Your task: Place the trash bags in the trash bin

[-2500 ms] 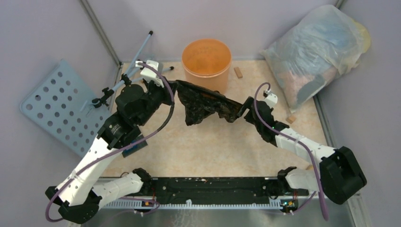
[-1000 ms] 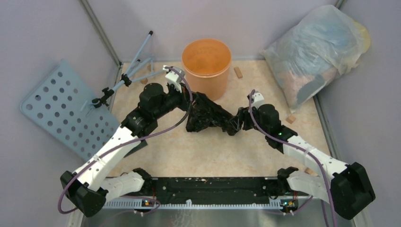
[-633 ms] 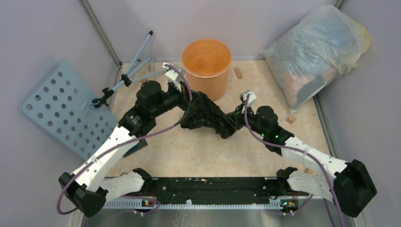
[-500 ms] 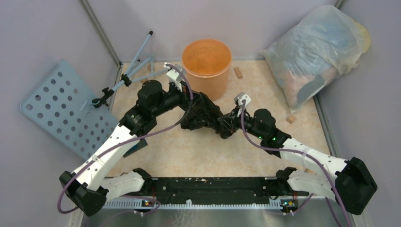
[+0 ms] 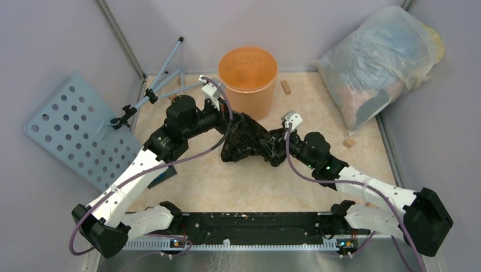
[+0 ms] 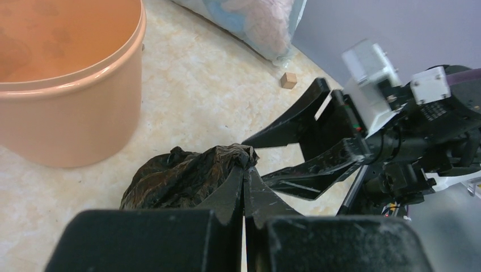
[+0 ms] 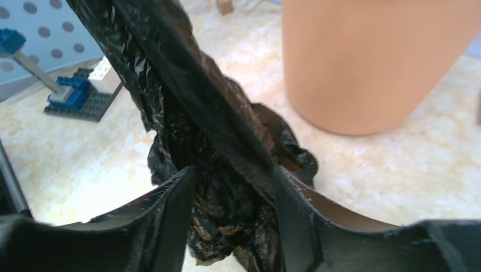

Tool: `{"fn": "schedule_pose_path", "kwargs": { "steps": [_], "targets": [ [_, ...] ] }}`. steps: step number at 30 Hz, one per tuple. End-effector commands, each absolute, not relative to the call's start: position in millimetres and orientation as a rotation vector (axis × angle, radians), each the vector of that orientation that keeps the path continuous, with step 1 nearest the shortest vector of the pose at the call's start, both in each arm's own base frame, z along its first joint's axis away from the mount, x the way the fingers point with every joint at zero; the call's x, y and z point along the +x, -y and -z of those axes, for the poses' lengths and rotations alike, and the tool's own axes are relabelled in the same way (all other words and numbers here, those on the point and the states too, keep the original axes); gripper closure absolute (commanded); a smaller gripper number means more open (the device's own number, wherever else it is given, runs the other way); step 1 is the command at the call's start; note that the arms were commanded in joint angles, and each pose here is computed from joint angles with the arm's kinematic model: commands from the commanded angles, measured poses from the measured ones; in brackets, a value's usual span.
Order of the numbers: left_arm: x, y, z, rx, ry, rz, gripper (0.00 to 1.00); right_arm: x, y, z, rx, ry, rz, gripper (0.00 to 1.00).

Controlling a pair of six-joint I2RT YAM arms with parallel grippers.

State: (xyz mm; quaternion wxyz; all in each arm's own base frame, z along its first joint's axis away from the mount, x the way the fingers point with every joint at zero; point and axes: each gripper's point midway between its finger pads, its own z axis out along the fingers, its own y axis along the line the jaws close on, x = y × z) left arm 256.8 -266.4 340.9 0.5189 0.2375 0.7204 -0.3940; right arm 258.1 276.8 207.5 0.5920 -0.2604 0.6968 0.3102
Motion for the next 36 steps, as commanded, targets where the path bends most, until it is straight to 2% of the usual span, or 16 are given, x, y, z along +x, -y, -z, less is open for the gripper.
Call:
{"fn": "schedule_pose_path", "kwargs": {
  "steps": [1, 5, 10, 20, 27, 30, 32, 35, 36],
  "targets": [
    [248, 262, -365, 0.578, -1.657, 0.955, 1.00, 262, -253, -232, -0.557, -1.555, -0.600, 0.42],
    [244, 260, -363, 0.588, -1.662, 0.958, 1.00, 265, -239, -223, -0.554, -1.583, -0.514, 0.35],
    [241, 255, -362, 0.588, -1.665, 0.942, 1.00, 265, -246, -218, -0.639, -1.590, -0.494, 0.35],
    [235, 250, -367, 0.594, -1.642, 0.929, 1.00, 259, -275, -206, -0.786, -1.591, -0.592, 0.38],
    [234, 250, -366, 0.605, -1.644, 0.925, 1.00, 266, -286, -217, -0.762, -1.568, -0.621, 0.46],
    [234, 250, -364, 0.607, -1.648, 0.921, 1.00, 267, -292, -222, -0.763, -1.557, -0.647, 0.56],
    [235, 249, -364, 0.606, -1.648, 0.914, 1.00, 268, -296, -225, -0.766, -1.554, -0.658, 0.71],
    [235, 247, -364, 0.607, -1.648, 0.902, 1.00, 274, -295, -228, -0.736, -1.569, -0.647, 1.00],
    [235, 246, -364, 0.606, -1.647, 0.897, 1.00, 277, -292, -230, -0.707, -1.574, -0.627, 1.00]
  ]
}}
